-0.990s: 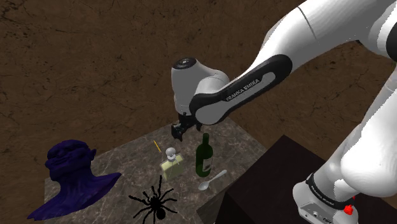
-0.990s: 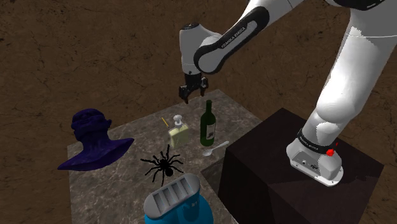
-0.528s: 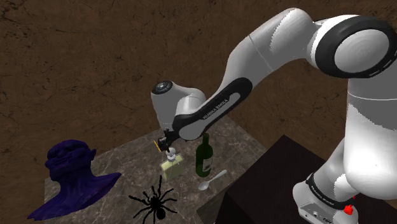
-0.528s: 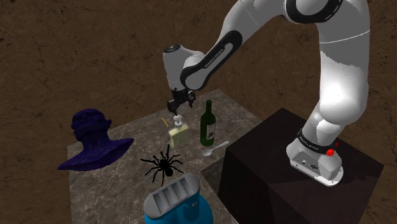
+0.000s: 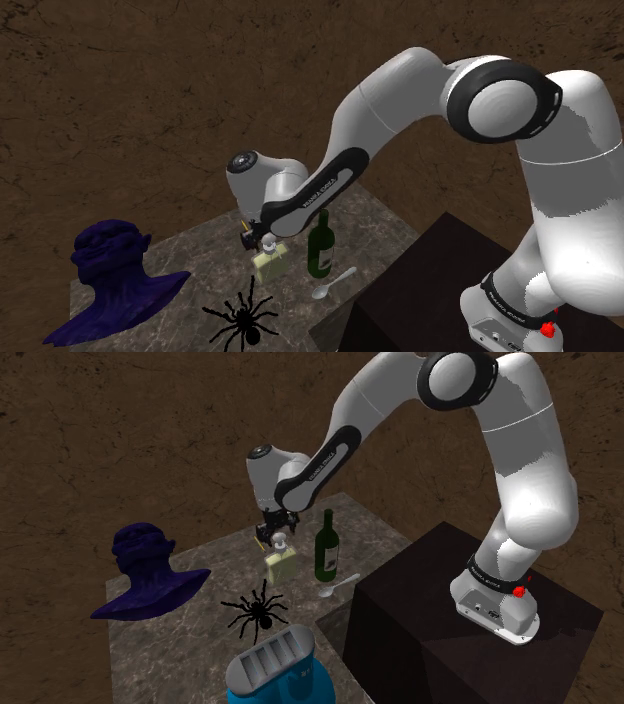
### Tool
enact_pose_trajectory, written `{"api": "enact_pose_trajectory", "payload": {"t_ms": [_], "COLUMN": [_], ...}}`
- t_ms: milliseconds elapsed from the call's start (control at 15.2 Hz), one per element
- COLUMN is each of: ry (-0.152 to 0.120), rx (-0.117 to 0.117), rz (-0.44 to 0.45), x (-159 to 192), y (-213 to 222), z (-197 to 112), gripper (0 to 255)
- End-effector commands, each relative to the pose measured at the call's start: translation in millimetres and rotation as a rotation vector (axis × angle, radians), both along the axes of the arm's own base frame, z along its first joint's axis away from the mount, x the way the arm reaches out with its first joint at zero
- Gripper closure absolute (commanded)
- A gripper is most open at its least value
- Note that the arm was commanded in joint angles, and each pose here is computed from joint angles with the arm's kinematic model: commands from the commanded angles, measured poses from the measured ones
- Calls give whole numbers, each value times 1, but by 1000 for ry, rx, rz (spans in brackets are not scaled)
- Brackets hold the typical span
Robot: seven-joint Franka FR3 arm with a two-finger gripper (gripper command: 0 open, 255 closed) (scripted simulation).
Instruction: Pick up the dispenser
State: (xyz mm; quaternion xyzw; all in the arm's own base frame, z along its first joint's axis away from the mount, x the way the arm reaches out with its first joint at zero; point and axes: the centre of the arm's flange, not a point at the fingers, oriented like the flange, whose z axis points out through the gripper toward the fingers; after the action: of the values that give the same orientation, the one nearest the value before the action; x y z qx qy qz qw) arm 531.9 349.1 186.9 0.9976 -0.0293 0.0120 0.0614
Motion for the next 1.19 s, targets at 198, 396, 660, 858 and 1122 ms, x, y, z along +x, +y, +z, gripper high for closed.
{"api": "enact_pose_trajectory", "payload": {"t_ms": [198,396,660,858,1122], "ry": [0,0,0,0,0], "rx": [0,0,0,0,0], "rz": [0,0,0,0,0], "x": [0,1,1,0,0], "y": [1,1,0,1,1], "z": [-20,-20,-20,-20,1], "gripper": [0,255,255,255,255]}}
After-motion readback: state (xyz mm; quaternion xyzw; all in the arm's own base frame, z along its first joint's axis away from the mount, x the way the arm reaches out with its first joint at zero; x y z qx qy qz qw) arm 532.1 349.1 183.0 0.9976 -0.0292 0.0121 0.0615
